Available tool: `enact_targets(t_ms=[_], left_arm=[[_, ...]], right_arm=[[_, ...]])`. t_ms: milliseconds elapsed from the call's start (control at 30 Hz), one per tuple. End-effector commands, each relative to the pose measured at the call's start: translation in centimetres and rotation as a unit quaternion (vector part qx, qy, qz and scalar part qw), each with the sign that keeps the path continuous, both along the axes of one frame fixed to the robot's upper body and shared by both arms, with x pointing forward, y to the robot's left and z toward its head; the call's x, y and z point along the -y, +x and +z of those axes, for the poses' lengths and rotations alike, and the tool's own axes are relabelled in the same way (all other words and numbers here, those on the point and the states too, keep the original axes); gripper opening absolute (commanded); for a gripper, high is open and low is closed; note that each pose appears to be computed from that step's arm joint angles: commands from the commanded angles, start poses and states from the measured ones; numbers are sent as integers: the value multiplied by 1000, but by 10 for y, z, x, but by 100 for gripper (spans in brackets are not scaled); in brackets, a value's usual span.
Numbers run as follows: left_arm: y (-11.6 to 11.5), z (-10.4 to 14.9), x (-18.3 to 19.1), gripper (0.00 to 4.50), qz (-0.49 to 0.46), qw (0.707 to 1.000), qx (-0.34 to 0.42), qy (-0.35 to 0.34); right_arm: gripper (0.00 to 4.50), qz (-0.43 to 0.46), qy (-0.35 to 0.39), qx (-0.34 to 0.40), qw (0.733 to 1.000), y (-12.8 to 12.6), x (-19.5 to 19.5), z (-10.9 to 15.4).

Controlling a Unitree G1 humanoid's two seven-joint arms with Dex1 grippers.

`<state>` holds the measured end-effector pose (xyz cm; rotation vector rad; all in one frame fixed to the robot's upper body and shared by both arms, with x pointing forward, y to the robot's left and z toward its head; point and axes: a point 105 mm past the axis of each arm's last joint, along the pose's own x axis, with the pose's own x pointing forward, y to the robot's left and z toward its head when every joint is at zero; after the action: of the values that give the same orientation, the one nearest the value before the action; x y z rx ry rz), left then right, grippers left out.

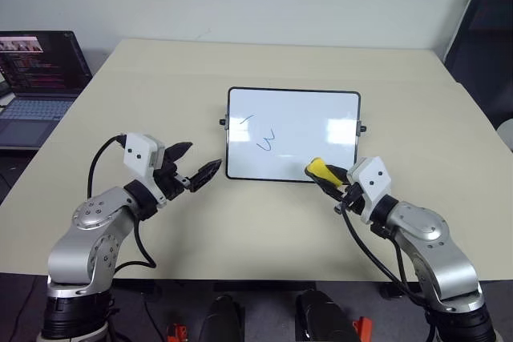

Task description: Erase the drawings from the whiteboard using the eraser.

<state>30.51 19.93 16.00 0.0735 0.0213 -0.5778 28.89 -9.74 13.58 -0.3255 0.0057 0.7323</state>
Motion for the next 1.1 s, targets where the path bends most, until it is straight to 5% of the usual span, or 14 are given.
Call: enact_targets(t_ms=[33, 567, 900, 1100], left_arm=[[-2, 12, -8, 450, 5, 1000, 29, 6], [4, 15, 0, 450, -29, 998, 36, 33], [5, 7, 2, 450, -47, 998, 27, 36], [4, -1, -5, 450, -52, 998, 18, 38]], right_arm=[[105, 12, -20, 32, 999, 5, -9, 9], [105, -11, -113, 137, 984, 84, -61, 47], [105, 92, -258, 74, 959, 78, -78, -8], [105, -5, -250, 176, 952, 111, -70, 39]])
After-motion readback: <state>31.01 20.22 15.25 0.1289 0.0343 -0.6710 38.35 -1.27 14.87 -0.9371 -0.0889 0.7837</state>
